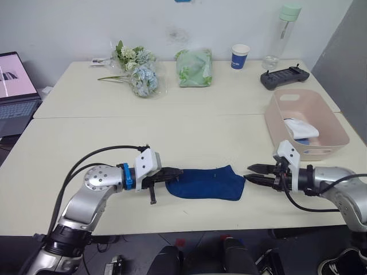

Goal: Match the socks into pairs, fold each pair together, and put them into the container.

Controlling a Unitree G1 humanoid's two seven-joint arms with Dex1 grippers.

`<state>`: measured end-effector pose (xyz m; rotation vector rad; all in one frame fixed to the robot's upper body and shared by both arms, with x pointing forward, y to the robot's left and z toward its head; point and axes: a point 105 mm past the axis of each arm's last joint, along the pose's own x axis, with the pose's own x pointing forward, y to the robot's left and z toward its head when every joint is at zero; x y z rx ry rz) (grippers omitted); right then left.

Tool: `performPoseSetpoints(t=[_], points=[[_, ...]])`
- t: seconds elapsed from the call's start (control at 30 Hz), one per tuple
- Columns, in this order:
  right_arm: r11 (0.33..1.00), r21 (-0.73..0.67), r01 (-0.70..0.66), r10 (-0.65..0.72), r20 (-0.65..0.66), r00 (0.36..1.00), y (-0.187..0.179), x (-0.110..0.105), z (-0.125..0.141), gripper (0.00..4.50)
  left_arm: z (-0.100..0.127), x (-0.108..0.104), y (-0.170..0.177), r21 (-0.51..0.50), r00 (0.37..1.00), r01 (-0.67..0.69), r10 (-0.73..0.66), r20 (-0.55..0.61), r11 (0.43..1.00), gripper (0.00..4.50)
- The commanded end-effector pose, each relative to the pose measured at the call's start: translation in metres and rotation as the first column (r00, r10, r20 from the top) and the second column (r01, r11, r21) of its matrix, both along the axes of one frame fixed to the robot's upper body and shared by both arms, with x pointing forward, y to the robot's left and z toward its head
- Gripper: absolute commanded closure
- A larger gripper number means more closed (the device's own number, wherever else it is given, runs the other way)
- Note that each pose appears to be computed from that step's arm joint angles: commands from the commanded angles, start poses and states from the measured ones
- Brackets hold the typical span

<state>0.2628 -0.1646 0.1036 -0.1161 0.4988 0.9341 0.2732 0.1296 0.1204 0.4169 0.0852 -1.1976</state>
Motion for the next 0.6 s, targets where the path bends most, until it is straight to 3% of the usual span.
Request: performPoseSetpoints(t=[0.03, 0.13, 0.27, 0.37, 0.6], points=[[0.998, -0.029, 0.054, -0.054, 0.021, 0.998, 0.004, 0.000, -0.001, 1.14, 0.007, -0.009, -0.002, -0.022, 1.000, 0.010, -0.010, 0.021, 1.000, 4.50], [0.997, -0.022, 0.075, -0.075, -0.016, 0.997, 0.009, -0.001, -0.007, 0.15, 0.005, -0.011, -0.003, -0.021, 1.000, 0.006, -0.005, 0.017, 1.000, 4.50], [0.999, -0.036, 0.030, -0.032, -0.069, 0.997, 0.023, -0.008, -0.015, 0.03, 0.006, -0.010, -0.006, -0.025, 1.000, 0.000, 0.000, 0.022, 1.000, 4.50], [1.000, 0.014, 0.003, -0.001, -0.106, 0.994, 0.035, -0.013, -0.015, 0.65, 0.005, -0.010, -0.007, -0.024, 1.000, -0.001, 0.002, 0.024, 1.000, 4.50], [0.996, 0.025, 0.084, -0.080, -0.121, 0.989, 0.026, 0.000, -0.011, 3.21, 0.005, -0.012, -0.008, -0.022, 1.000, -0.003, 0.004, 0.030, 1.000, 4.50]])
